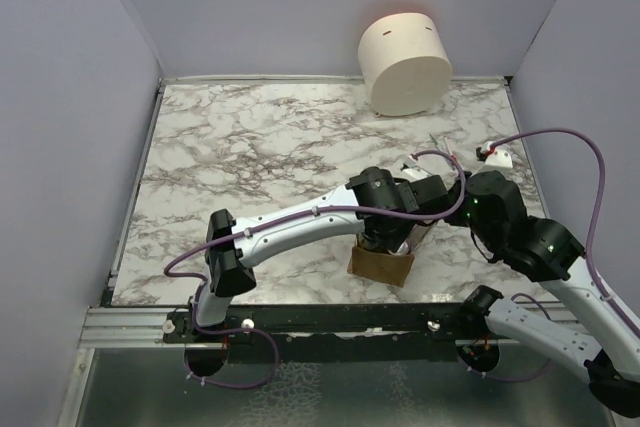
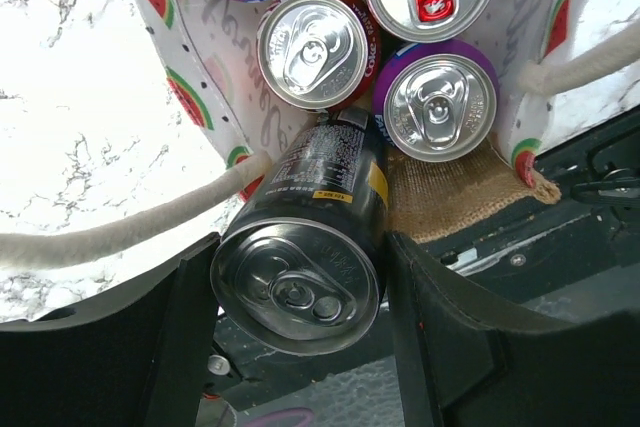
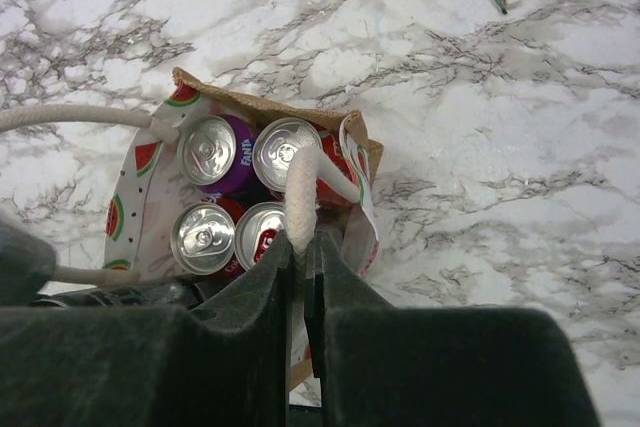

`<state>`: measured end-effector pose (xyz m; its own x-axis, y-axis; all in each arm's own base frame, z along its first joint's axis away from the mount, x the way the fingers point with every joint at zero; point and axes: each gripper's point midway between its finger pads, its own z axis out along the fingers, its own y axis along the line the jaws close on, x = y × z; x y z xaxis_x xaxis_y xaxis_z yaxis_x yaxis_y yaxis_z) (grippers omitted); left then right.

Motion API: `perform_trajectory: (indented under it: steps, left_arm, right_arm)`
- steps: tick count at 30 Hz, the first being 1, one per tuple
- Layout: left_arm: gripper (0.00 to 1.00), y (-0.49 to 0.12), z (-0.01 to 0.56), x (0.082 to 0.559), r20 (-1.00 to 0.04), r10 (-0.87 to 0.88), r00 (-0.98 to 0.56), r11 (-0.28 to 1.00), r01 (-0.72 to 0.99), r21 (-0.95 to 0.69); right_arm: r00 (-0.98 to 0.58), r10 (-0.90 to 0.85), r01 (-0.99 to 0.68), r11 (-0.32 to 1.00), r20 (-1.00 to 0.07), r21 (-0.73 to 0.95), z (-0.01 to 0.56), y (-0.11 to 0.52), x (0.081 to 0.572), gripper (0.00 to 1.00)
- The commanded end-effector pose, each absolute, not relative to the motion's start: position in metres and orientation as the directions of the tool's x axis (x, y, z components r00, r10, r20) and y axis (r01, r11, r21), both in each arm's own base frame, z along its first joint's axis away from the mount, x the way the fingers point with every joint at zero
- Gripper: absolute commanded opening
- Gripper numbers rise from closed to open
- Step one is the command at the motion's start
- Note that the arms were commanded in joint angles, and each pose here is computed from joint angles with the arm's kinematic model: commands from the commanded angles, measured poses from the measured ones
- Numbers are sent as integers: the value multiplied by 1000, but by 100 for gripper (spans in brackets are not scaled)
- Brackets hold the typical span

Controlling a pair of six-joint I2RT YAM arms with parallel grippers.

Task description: Take the beverage out of the canvas bag

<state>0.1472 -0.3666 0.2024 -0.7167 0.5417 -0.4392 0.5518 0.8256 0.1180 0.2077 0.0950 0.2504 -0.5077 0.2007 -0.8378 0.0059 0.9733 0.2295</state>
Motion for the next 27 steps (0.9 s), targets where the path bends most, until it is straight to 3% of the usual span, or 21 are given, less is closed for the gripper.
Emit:
perform_trajectory:
  steps: [1,27]
  left_arm:
    - [0,-372,242,157,-530,464,-710,855,515,60]
    - [0,-353,328,200,-643,215,-735,882,429,-195]
  right_arm:
    - [-457,244,7,963,-855,271,272,93,209,7]
    - [-461,231,11,967,-857,255,268,94,213,7]
